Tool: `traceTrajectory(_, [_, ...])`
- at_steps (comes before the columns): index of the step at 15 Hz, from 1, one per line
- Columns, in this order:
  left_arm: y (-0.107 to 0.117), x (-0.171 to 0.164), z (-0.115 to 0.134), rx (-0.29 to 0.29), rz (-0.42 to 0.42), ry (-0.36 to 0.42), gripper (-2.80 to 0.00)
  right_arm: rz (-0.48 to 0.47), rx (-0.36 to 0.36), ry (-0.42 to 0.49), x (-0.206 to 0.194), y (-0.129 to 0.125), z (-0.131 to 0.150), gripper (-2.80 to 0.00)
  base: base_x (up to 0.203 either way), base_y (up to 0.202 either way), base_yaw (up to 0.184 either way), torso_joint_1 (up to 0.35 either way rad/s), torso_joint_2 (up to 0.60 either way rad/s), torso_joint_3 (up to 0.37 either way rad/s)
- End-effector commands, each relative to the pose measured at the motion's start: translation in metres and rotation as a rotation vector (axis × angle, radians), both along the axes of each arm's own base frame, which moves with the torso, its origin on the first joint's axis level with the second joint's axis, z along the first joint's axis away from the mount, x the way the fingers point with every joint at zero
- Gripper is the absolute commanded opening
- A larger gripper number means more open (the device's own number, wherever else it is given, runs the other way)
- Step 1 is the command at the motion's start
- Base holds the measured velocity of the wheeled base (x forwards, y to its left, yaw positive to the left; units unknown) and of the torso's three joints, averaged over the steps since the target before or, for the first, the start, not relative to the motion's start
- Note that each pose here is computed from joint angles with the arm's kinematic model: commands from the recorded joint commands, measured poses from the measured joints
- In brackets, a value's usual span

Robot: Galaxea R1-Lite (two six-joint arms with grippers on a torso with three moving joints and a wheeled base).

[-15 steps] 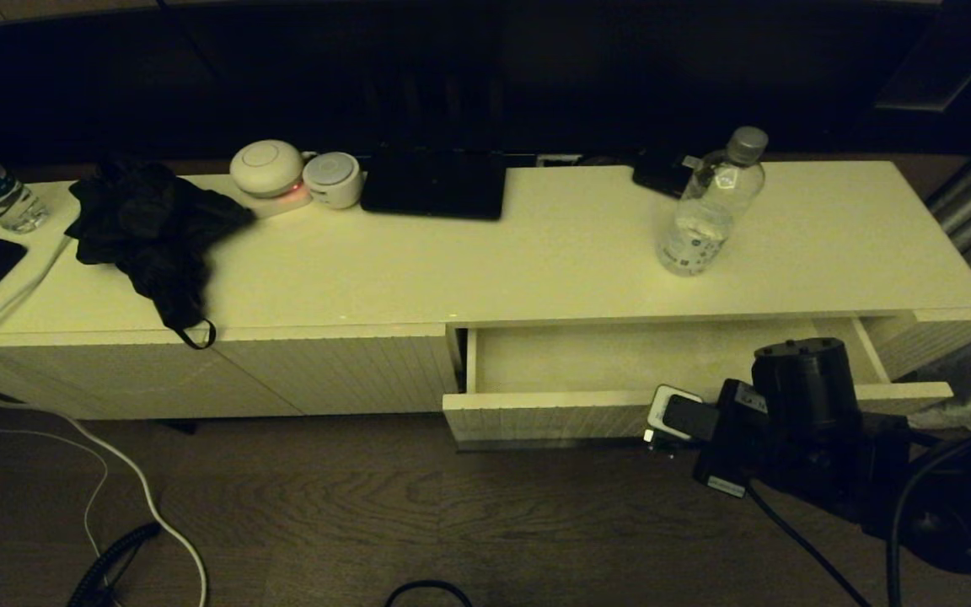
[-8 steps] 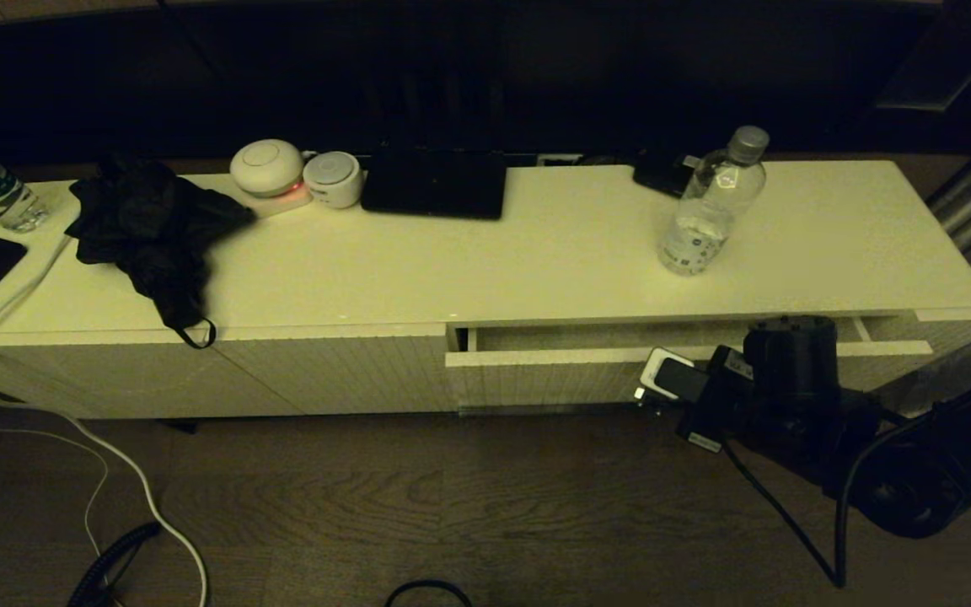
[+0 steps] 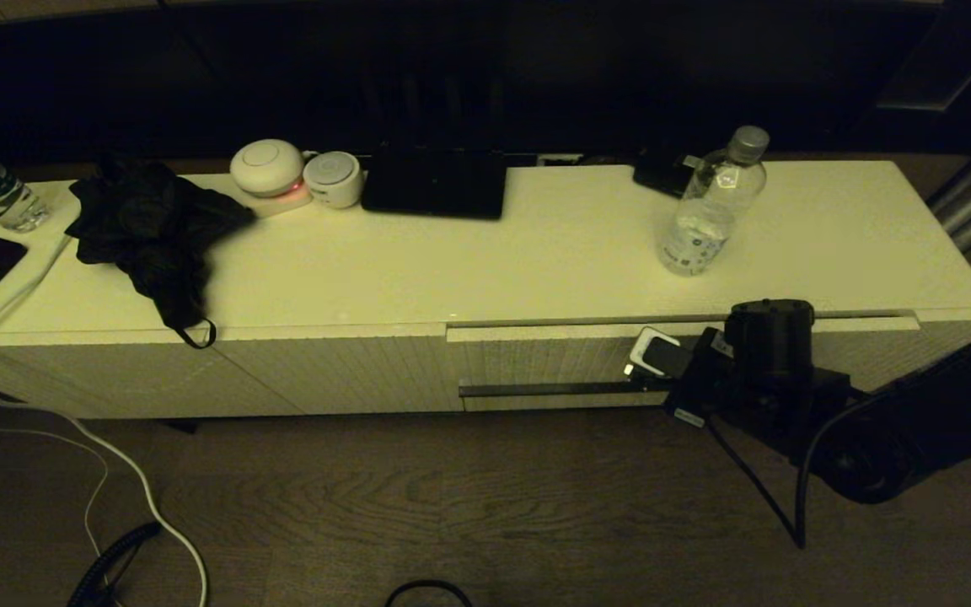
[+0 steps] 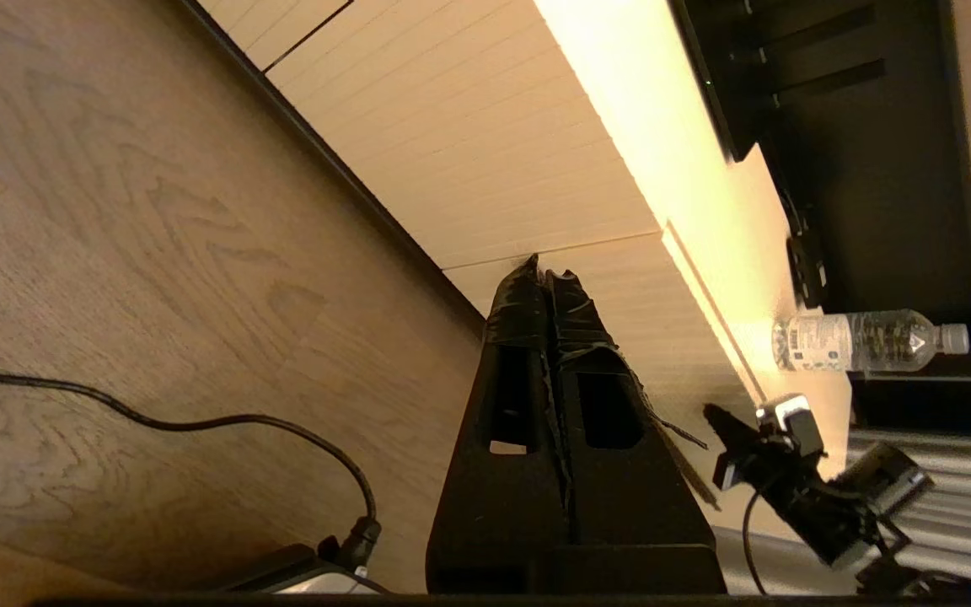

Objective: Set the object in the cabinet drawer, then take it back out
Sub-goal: Close the drawer

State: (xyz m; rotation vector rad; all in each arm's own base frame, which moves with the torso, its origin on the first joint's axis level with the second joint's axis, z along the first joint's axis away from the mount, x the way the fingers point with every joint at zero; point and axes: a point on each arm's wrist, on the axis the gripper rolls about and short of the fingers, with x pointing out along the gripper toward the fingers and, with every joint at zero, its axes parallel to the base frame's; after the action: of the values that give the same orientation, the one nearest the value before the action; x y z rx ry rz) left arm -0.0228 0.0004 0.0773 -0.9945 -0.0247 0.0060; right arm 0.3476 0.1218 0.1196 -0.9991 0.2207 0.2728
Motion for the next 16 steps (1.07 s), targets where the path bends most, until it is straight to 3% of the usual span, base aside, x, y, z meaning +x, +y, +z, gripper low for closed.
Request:
traceTrajectory(1, [0.0, 0.0, 0.0, -0.006, 0.0, -0.002, -2.8, -0.018, 0.001, -0.006, 0.01, -0.003, -0.003, -2.8, 0.0, 0.0, 0.0, 0.0, 0.0, 0.0])
traceTrajectory(9, [0.0, 0.0, 0.0, -0.006, 0.0, -0.002, -2.8, -0.074, 0.019, -0.047, 0.015, -0.022, 0.004, -2.8, 0.0, 0.0, 0.0, 0.0, 0.0, 0.0])
traceTrajectory(12, [0.0, 0.0, 0.0, -0.006, 0.0, -0.002, -2.8, -0.09, 0.028, -0.076, -0.007, -0.035, 0.025, -2.8, 0.0, 0.0, 0.0, 0.0, 0.0, 0.0])
traceTrajectory(16, [0.0, 0.0, 0.0, -0.006, 0.0, -0.002, -2.8, -0.1, 0.047, -0.157, -0.065, -0.056, 0.064, -2.8, 0.0, 0.0, 0.0, 0.0, 0.0, 0.0])
